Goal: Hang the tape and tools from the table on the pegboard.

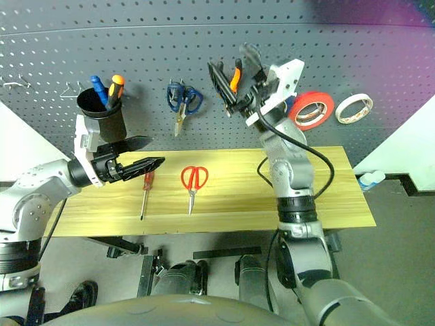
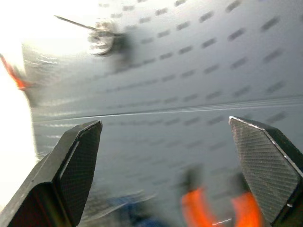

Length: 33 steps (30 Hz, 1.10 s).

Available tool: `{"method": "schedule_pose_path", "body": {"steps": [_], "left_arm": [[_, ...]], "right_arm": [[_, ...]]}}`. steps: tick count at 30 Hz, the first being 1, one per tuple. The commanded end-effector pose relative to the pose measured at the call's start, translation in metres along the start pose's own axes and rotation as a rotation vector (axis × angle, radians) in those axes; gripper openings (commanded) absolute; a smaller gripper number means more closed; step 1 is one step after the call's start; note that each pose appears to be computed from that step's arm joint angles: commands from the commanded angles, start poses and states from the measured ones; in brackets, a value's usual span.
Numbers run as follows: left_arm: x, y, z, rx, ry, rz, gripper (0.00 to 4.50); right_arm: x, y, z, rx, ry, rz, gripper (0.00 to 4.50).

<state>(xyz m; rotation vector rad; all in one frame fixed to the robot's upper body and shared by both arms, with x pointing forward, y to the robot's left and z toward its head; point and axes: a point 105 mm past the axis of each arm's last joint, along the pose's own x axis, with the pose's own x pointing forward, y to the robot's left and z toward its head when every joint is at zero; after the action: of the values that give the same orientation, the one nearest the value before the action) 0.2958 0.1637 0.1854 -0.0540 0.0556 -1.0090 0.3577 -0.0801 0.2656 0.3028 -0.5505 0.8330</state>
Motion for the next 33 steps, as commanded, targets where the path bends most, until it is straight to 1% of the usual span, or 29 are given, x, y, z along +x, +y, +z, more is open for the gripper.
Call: {"method": "schedule_pose_path", "body": {"steps": [1, 2, 4, 6, 9, 10, 12, 15, 18, 20, 23, 26, 29, 31, 33], "left_arm": [[-0.001, -0.001, 0.007, 0.031, -0.014, -0.005, 4.5], [-0.001, -0.001, 0.007, 0.031, -0.012, -0.005, 4.5], [-0.001, -0.001, 0.006, 0.032, -0.009, -0.003, 4.5], [-0.002, 0.0, 0.006, 0.033, -0.005, -0.002, 4.5], [-0.004, 0.0, 0.003, 0.036, 0.006, 0.001, 4.5], [-0.005, 0.001, 0.002, 0.033, 0.008, 0.003, 4.5], [-0.007, 0.001, -0.001, 0.036, 0.022, 0.008, 4.5], [-0.01, 0.004, -0.005, 0.034, 0.028, 0.032, 4.5], [-0.012, 0.01, -0.013, 0.033, 0.04, 0.065, 4.5], [-0.014, 0.012, -0.017, 0.031, 0.047, 0.082, 4.5], [-0.015, 0.02, -0.036, 0.047, 0.119, 0.147, 4.5], [-0.013, 0.029, -0.062, 0.065, 0.227, 0.238, 4.5], [-0.006, 0.031, -0.076, 0.048, 0.267, 0.302, 4.5], [-0.002, 0.04, -0.088, 0.035, 0.31, 0.407, 4.5], [0.007, 0.038, -0.094, 0.017, 0.317, 0.433, 4.5]], "right_arm": [[-0.007, 0.018, 0.02, 0.037, -0.004, 0.131, 4.47], [-0.011, 0.021, 0.014, 0.046, 0.051, 0.158, 4.47], [-0.019, 0.02, 0.0, 0.001, 0.143, 0.163, 4.47], [-0.025, 0.017, -0.008, -0.004, 0.183, 0.149, 4.47], [-0.032, 0.017, -0.01, 0.015, 0.2, 0.145, 4.47], [-0.037, 0.018, -0.014, 0.009, 0.224, 0.149, 4.47], [-0.049, 0.022, -0.021, 0.026, 0.282, 0.181, 4.47], [-0.067, 0.028, -0.026, -0.018, 0.376, 0.25, 4.47], [-0.085, 0.027, -0.028, -0.027, 0.478, 0.307, 4.47], [-0.097, 0.029, -0.026, -0.042, 0.521, 0.35, 4.47], [-0.121, 0.031, -0.026, -0.023, 0.616, 0.416, 4.47], [-0.142, 0.028, -0.027, -0.05, 0.712, 0.455, 4.47], [-0.144, 0.026, -0.023, -0.055, 0.727, 0.458, 4.47], [-0.142, 0.026, -0.021, -0.08, 0.723, 0.459, 4.47], [-0.134, 0.024, -0.015, -0.063, 0.683, 0.441, 4.47]]}}
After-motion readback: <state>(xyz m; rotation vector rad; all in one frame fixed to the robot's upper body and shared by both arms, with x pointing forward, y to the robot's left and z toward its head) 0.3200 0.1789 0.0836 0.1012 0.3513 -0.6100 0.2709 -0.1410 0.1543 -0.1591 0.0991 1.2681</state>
